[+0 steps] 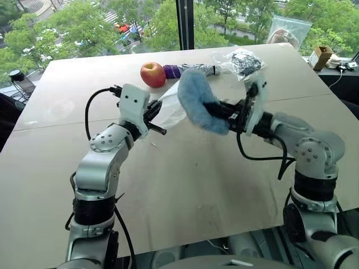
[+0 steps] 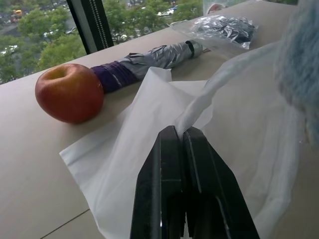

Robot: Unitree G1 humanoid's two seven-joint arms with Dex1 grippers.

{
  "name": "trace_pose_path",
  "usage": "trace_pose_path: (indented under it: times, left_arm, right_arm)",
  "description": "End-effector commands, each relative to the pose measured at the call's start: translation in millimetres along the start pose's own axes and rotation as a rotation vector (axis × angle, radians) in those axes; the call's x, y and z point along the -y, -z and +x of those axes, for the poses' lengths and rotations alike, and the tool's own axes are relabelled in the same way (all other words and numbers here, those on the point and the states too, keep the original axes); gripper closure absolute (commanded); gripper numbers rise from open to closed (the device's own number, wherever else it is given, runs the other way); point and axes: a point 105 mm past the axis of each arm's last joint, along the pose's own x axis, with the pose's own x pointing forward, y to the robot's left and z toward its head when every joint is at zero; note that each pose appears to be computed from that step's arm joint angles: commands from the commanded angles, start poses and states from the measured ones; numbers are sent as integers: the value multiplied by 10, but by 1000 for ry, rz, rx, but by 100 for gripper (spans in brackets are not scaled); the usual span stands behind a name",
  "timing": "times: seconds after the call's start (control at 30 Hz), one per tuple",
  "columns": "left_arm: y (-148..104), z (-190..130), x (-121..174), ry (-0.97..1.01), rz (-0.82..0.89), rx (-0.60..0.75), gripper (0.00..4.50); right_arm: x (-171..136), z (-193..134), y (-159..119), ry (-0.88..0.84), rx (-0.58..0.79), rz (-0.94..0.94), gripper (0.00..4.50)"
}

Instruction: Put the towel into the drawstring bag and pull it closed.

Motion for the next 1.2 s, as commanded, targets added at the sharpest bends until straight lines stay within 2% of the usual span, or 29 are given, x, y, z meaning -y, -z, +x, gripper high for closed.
trace_pose_path:
  times: [0.03,0.23,0.53,0.6,0.73,0.87,1.07,1.2]
  left_arm:
    - [-170,-5,12,0,14,68,450]
    - [-207,16,62,25,-13,83,450]
    - [-201,-26,374,146,-59,91,450]
    - [-171,-44,432,168,-67,81,450]
    - [-102,-84,496,186,-77,60,450]
    - [-111,-92,498,178,-79,70,450]
    - [-71,-65,487,164,-112,68,450]
    - [-78,-50,497,169,-120,72,450]
  right_arm:
    - [-88,71,153,-5,-80,-120,448]
    - [43,205,614,86,-281,-228,448]
    - [45,479,693,121,-278,-96,448]
    - [17,572,654,117,-238,-13,448]
    - [89,758,451,169,-64,286,448]
    - [61,867,348,173,26,476,448]
    - [-196,1140,224,25,137,1037,448]
    - [-322,1209,40,-106,188,1322,448]
